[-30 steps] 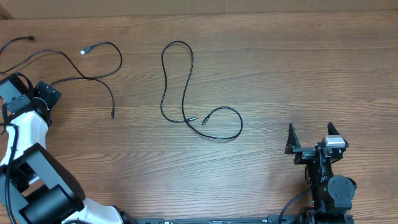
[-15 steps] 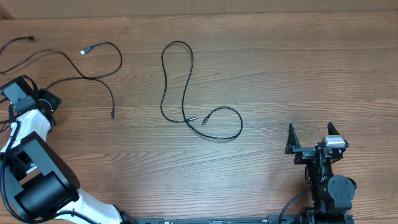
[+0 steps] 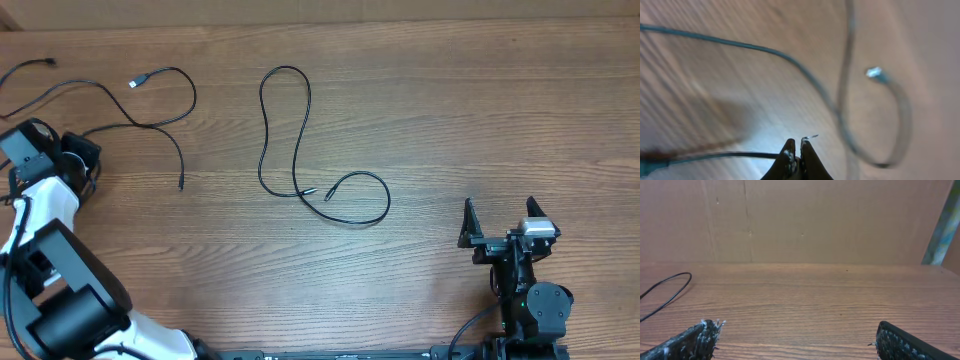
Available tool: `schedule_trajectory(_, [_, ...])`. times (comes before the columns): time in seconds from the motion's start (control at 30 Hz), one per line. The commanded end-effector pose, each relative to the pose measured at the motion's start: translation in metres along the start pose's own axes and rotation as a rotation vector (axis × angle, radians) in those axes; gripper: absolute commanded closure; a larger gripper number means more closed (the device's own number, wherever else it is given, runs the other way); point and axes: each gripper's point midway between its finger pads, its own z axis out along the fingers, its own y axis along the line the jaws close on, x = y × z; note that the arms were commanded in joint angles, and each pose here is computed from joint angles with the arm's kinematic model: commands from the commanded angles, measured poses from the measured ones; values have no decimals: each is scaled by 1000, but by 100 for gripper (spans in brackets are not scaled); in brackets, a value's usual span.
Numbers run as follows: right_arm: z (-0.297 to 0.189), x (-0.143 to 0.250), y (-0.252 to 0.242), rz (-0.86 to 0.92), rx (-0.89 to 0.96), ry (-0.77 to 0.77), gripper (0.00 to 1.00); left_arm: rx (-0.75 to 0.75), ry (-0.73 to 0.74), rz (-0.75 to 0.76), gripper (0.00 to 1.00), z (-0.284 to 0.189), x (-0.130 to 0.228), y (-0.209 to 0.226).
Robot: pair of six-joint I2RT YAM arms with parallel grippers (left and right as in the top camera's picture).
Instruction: Untangle cables
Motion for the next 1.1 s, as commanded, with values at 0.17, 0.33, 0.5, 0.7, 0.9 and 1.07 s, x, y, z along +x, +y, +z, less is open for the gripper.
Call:
schedule_trajectory(0.17, [0,1,0,3,0,-5,0,391,217,-393,96,-62,4,-94])
schedule_trajectory(0.33, [0,1,0,3,0,-5,0,308,336,-434,95,-59,36,-82])
schedule_trajectory(0.5, [0,1,0,3,0,-5,0,82,307,-371,94,-51,52,-36])
schedule_trajectory(0.7, [0,1,0,3,0,-5,0,-81,240,-229,78,-49,51,-2])
schedule_trajectory(0.9, [0,1,0,3,0,-5,0,-295,147,-62,22,-52,38,40])
schedule_trajectory(1.07, [0,1,0,3,0,-5,0,-337,112,48,10,-51,28,49])
